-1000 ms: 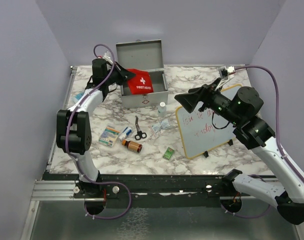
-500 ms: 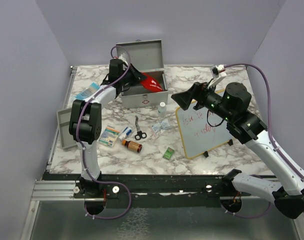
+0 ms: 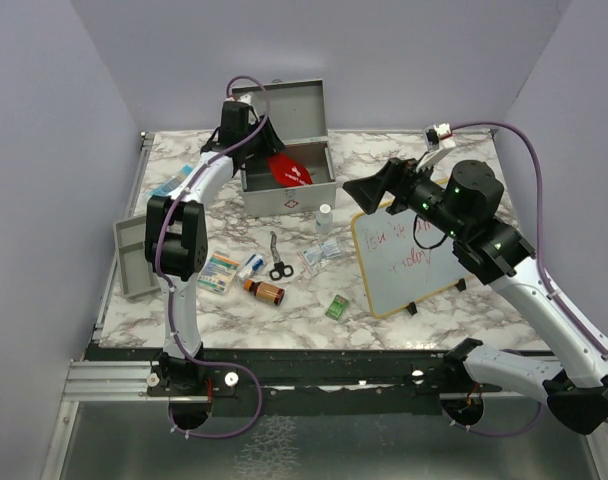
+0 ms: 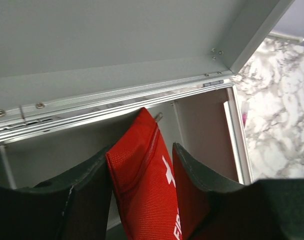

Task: Organize the medicine kit
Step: Place the medicine pouch inside the medicine box.

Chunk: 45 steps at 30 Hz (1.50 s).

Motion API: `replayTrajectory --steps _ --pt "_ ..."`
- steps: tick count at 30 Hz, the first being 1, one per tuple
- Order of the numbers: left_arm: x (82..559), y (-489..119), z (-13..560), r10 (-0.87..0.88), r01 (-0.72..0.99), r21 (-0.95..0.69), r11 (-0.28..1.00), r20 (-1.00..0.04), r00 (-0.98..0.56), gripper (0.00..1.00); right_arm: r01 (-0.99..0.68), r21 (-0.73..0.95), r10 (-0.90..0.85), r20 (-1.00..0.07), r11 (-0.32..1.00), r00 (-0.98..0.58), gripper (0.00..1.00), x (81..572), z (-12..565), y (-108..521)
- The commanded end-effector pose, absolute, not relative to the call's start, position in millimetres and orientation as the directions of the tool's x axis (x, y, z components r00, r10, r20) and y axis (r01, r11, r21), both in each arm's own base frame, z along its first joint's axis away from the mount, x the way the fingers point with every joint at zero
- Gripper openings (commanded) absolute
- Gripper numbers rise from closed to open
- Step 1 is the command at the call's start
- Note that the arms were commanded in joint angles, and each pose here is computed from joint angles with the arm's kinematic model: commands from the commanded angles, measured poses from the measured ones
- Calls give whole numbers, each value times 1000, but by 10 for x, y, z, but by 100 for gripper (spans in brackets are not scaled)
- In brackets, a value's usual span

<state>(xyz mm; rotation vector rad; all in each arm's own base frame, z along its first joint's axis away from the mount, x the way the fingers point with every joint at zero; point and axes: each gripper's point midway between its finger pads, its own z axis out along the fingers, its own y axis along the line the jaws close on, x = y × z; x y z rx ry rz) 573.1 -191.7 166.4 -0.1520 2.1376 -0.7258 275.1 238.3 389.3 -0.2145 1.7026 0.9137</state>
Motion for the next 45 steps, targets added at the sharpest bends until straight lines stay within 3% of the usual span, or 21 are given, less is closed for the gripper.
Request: replayTrajectory --steps 1,14,25,30,35,45 --pt "5714 -1720 1898 -256 152 -417 896 -766 -589 51 -553 444 302 -893 705 -333 99 2810 3903 2360" --pt "5275 -1486 2286 -67 131 -168 977 -824 -562 53 -534 437 291 -895 724 -339 100 2750 3818 2273" --pt "4961 -1542 1913 -41 159 -187 969 -762 -646 50 -547 447 292 -890 708 -350 100 2655 3764 2260" --pt "4760 -1474 2009 -41 150 -175 973 -771 -635 51 -541 436 257 -891 720 -375 100 2633 3643 2250" --pt "4359 -1293 2122 -51 118 -159 980 -780 -623 52 -527 426 241 -891 736 -384 100 2588 3583 2186" --pt "3321 -1086 1769 19 176 -149 973 -707 -707 54 -501 400 222 -899 767 -378 100 2520 3546 2051"
